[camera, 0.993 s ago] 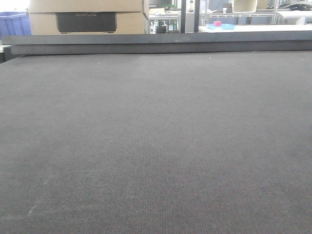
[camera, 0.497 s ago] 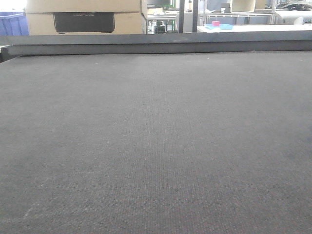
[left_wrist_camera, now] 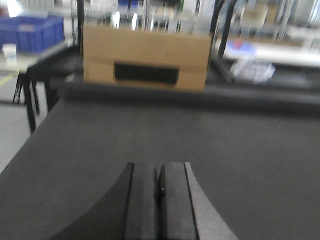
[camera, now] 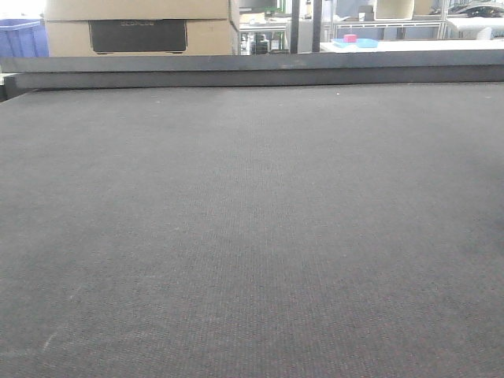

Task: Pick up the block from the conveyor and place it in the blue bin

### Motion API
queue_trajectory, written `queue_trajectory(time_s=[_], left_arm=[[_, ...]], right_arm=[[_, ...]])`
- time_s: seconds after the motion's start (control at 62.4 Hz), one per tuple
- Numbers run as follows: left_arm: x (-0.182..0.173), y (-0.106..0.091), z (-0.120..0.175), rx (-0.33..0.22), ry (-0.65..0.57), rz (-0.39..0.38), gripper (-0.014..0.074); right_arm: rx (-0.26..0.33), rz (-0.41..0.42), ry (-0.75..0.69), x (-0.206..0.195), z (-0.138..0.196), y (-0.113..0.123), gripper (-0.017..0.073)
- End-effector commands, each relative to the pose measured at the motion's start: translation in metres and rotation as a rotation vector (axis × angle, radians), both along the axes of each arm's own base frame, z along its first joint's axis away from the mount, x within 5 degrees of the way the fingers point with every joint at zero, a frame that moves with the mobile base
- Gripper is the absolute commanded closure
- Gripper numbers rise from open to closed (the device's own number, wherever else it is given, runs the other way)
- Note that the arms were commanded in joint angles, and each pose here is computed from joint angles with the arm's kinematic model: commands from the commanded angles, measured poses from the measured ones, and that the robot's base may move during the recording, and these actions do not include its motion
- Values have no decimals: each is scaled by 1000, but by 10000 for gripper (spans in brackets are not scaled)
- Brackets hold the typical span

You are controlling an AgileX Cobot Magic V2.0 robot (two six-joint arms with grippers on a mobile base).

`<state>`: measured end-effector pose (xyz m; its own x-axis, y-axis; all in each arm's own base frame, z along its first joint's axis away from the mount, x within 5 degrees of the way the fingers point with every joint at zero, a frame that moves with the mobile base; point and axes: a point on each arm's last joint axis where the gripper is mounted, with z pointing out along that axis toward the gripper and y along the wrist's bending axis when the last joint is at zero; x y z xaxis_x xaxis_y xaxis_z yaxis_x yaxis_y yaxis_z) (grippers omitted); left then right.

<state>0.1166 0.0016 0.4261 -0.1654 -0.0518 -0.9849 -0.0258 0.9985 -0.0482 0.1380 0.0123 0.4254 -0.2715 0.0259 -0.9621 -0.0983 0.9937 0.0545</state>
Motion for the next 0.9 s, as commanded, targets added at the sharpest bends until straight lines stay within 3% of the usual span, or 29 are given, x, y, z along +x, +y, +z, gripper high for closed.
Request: queue_trajectory(time_s=[0.0,0.144,0.368,0.641,0.753,0.881], left_arm=[[25,2,1,11,174,18,704],[68,3,-17,10,365,20,704],[111,3,-56,8,551,18,704],[139,-1,-97,-46,715,4,704],[142,-2,-105,-63,772,0,704],[142,-2,-107,-63,793,0,704]], right_arm=[[-13,10,176,18,-13,1,727],[-25,22,391,42,-39,3,727],[-38,38,652,64,-72,5,727],[-39,39,824,99,-109,6,727],[-9,30,921,113,-124,9,711],[-16,58,974,127,-130,24,711]])
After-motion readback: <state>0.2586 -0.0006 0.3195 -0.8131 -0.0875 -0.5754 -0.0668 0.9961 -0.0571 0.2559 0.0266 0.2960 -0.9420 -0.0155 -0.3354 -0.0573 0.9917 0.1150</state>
